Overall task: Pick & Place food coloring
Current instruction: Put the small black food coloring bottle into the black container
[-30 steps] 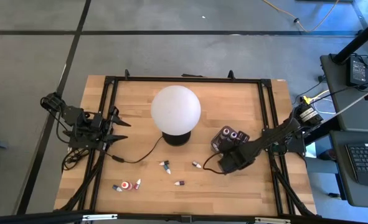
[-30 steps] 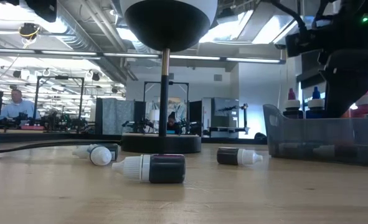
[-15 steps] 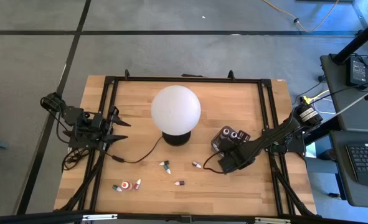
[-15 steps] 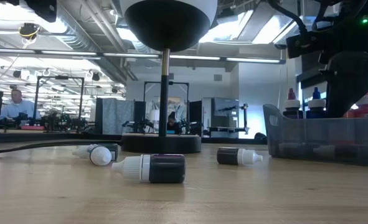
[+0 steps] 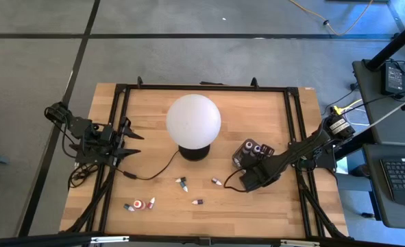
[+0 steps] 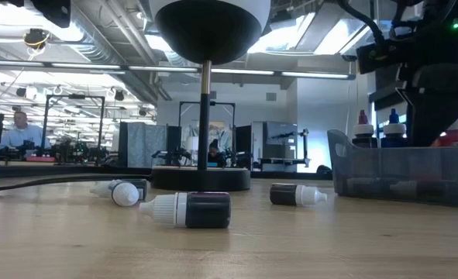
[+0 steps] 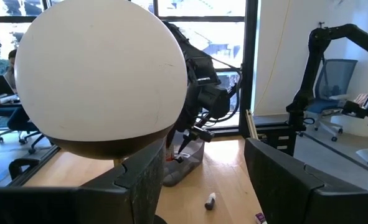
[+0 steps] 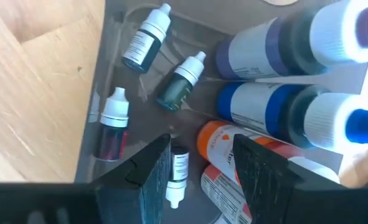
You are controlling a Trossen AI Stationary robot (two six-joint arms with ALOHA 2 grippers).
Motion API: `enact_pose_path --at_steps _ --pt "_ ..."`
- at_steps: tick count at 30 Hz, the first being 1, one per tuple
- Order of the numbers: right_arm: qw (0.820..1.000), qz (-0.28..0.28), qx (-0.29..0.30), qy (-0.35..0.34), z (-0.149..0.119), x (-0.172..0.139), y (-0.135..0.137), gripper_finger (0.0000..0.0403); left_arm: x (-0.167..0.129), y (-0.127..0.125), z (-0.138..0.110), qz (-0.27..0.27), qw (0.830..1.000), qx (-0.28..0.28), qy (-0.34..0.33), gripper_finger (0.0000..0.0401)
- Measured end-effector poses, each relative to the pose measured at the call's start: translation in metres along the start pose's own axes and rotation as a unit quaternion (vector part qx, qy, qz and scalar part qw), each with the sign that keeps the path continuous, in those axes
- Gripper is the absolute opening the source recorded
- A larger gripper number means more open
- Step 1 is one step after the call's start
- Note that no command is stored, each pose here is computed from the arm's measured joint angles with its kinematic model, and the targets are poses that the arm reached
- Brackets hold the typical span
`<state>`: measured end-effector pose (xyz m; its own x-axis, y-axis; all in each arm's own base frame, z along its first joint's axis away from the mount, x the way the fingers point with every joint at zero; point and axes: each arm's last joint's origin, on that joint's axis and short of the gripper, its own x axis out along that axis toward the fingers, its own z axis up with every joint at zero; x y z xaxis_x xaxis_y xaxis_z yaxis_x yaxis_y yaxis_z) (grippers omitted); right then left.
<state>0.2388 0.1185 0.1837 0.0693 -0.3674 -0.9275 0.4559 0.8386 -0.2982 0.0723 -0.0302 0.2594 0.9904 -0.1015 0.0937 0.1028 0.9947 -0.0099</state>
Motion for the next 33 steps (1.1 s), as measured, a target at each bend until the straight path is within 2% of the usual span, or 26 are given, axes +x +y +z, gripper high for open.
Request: enact_pose_path --at_steps 6,10,14,19,22,28,33 --pt "0.999 0.029 -0.023 -0.025 0.013 -0.019 0.006 0.0177 0.000 0.000 0.000 0.000 1.000 0.000 0.000 0.0219" --pt "0.993 0.067 -0.020 -0.091 0.028 -0.035 0.015 0.0177 0.000 0.000 0.000 0.000 1.000 0.001 0.000 0.0215" --pt "0.974 0.114 -0.014 -0.193 0.044 -0.042 0.029 0.0177 0.000 0.000 0.000 0.000 1.000 0.002 0.000 0.0215" --pt "0.949 0.160 -0.060 -0.266 0.047 -0.036 0.043 0.0177 0.000 0.000 0.000 -0.001 1.000 0.002 0.000 0.0219" --pt "0.942 0.187 -0.070 -0.269 0.045 -0.027 0.050 0.0177 0.000 0.000 0.000 -0.001 1.000 0.002 0.000 0.0218" --pt "0.943 0.187 -0.097 -0.258 0.045 -0.002 0.068 0.0177 0.000 0.000 0.000 -0.001 1.000 0.002 0.000 0.0215" --pt "0.938 0.213 -0.117 -0.246 0.048 0.016 0.083 0.0177 0.000 0.000 0.000 -0.002 1.000 0.002 0.000 0.0219"
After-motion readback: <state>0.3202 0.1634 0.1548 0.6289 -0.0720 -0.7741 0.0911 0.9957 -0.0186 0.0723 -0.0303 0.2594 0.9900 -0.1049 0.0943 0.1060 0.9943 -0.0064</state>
